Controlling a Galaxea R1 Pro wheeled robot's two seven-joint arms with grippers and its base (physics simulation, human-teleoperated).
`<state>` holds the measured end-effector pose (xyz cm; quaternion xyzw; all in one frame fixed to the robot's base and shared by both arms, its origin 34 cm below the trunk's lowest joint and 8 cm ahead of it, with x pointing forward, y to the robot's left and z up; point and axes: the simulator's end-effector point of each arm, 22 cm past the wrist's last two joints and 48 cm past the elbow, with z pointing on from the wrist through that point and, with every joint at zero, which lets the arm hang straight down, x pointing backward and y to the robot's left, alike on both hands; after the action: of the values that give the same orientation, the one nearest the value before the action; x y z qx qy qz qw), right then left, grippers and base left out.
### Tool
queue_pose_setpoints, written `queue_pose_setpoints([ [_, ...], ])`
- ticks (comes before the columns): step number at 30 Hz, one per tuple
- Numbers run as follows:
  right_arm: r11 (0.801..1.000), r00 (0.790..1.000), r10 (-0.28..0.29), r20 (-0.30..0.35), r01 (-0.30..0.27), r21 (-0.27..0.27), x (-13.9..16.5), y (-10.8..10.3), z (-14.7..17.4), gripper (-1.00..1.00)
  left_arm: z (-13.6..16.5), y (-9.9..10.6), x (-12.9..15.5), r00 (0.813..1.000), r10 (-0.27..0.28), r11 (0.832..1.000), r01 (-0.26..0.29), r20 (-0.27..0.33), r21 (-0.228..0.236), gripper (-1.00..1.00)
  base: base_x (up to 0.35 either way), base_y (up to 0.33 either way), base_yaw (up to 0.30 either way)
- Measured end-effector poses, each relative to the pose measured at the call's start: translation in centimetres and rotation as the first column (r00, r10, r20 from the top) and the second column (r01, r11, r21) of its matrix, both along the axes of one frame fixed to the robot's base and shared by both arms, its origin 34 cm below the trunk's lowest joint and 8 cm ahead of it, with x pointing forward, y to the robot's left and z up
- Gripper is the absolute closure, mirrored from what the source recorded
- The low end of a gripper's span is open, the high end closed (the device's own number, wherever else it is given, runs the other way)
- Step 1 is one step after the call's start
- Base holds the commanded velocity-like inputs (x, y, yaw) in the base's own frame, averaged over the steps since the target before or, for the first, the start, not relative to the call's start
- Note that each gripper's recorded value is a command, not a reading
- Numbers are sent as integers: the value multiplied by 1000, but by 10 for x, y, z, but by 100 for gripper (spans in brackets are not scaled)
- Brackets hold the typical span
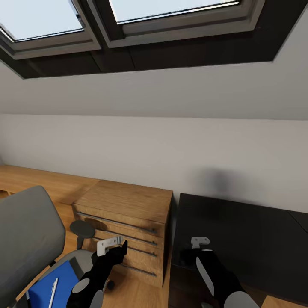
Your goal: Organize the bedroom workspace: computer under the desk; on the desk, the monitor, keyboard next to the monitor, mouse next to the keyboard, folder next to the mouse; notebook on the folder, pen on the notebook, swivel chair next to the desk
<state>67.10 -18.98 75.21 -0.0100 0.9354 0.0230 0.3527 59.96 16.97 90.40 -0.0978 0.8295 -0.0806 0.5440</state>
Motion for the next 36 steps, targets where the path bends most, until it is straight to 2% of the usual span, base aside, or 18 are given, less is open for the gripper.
queue_pose_setpoints([
  [4, 1000, 1000, -2, 23, 2, 1, 4, 0, 11, -100, 4, 0, -1, 1000, -1, 1000, 1, -5, 1, -100, 0, 0, 0],
  [8, 1000, 993, -9, 118, 8, 9, 23, -1, 46, -100, 9, 0, -1, 1000, -1, 1000, 1, -6, 1, -100, 0, 0, 0],
  [11, 1000, 977, -16, 213, 12, 19, 41, -1, 85, -100, 10, 0, -1, 1000, -1, 1000, 1, -7, 1, -100, 0, 0, 0],
  [16, 999, 958, -27, 287, 17, 35, 34, -2, 108, -100, 9, 0, -1, 1000, 0, 1000, 0, -8, 0, -100, 0, 0, 0],
  [24, 999, 956, -29, 293, 18, 40, 31, -2, 112, -100, 9, 1, -1, 1000, 2, 1000, -2, -9, 1, -100, -63, 0, 0],
  [36, 999, 952, -28, 303, 18, 36, 32, -1, 113, -100, -2, 4, -2, 999, 8, 1000, -8, -31, 8, -100, -328, -93, 0],
])
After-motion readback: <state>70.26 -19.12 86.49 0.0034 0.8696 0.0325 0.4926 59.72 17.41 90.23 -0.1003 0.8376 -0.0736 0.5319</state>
